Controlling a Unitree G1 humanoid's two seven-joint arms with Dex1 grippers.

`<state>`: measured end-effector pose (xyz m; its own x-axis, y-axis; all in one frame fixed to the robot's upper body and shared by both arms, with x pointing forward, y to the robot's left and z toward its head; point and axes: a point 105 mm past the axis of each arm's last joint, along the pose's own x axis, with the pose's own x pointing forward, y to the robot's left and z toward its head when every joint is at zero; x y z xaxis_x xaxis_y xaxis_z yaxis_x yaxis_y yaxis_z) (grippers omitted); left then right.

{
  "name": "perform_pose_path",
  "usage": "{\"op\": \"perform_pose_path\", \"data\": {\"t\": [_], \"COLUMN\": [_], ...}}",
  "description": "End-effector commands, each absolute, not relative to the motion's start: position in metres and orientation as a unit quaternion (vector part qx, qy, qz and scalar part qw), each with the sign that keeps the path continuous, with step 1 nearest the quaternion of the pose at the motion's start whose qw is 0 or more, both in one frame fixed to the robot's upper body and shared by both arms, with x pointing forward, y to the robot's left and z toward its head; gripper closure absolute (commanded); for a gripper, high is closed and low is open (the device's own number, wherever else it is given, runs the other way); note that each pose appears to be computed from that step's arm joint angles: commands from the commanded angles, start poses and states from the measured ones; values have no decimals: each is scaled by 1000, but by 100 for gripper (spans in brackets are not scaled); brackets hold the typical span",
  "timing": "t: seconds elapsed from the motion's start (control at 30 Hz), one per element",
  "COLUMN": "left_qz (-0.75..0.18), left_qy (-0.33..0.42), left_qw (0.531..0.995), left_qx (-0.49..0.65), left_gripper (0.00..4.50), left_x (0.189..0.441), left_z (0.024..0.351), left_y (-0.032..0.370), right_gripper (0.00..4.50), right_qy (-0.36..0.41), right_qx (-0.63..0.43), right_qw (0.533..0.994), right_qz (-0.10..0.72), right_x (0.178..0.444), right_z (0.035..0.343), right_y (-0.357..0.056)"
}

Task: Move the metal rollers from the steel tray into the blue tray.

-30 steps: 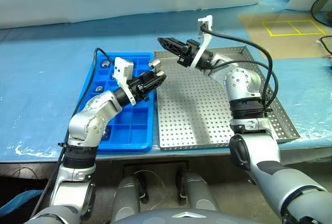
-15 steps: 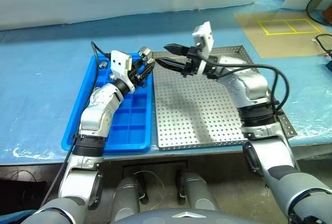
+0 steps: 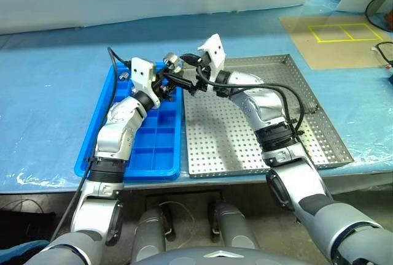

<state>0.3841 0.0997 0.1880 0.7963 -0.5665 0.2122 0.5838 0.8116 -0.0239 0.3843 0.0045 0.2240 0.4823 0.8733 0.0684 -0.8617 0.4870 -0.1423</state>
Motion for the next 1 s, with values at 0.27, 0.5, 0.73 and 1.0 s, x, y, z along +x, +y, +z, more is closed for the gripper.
{"op": "perform_pose_path", "data": {"t": [0.27,0.5,0.73,1.0], "left_qz": [-310,-311,-313,-380], "left_qy": [-135,-133,-132,-112], "left_qw": [940,940,940,914], "left_qx": [-38,-40,-40,-91], "left_gripper": [278,278,278,278], "left_x": [376,376,374,356], "left_z": [207,206,205,207], "left_y": [97,96,95,84], "right_gripper": [97,332,331,331], "right_qy": [-111,-113,-115,-78], "right_qx": [-52,-63,-69,127], "right_qw": [864,857,852,828], "right_qz": [488,498,507,540], "right_x": [386,381,376,377], "right_z": [242,239,236,270], "right_y": [15,20,23,13]}}
